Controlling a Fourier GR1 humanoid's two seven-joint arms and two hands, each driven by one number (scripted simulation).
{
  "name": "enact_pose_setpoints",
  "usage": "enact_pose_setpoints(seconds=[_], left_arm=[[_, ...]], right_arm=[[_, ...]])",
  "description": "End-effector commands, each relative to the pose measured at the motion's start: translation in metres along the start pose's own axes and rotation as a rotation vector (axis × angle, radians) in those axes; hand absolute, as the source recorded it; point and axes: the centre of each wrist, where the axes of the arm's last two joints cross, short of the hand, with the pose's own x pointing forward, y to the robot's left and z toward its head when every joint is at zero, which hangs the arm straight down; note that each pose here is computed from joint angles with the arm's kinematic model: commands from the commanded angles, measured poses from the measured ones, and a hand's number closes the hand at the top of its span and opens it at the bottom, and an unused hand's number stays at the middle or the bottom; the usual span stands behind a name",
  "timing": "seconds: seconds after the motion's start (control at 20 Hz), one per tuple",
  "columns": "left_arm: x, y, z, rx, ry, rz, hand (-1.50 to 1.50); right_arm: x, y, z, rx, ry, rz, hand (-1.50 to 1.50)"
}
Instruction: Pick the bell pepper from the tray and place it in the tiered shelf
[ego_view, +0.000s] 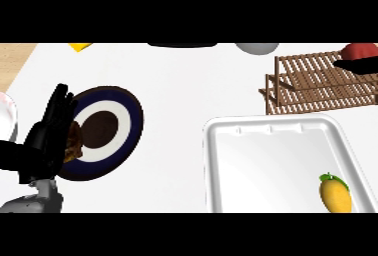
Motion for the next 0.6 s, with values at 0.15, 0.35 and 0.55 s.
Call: enact_pose_setpoints(seconds=[0.15, 0.35, 0.55], left_arm=[[-0.007, 0.0, 0.0, 0.001, 0.008, 0.007, 0.0], [-0.016, -0.001, 0.002, 0.016, -0.001, 0.005, 0.0], [-0.004, 0.0, 0.006, 0.013, 0.015, -0.004, 0.0]], right_arm=[[0.022, -0.017, -0.003, -0.06, -0.072, -0.194, -1.5], [0.021, -0.073, -0.007, -0.162, -0.027, -0.218, -1.5], [0.003, -0.117, 0.01, -0.253, 0.052, -0.236, -1.5]])
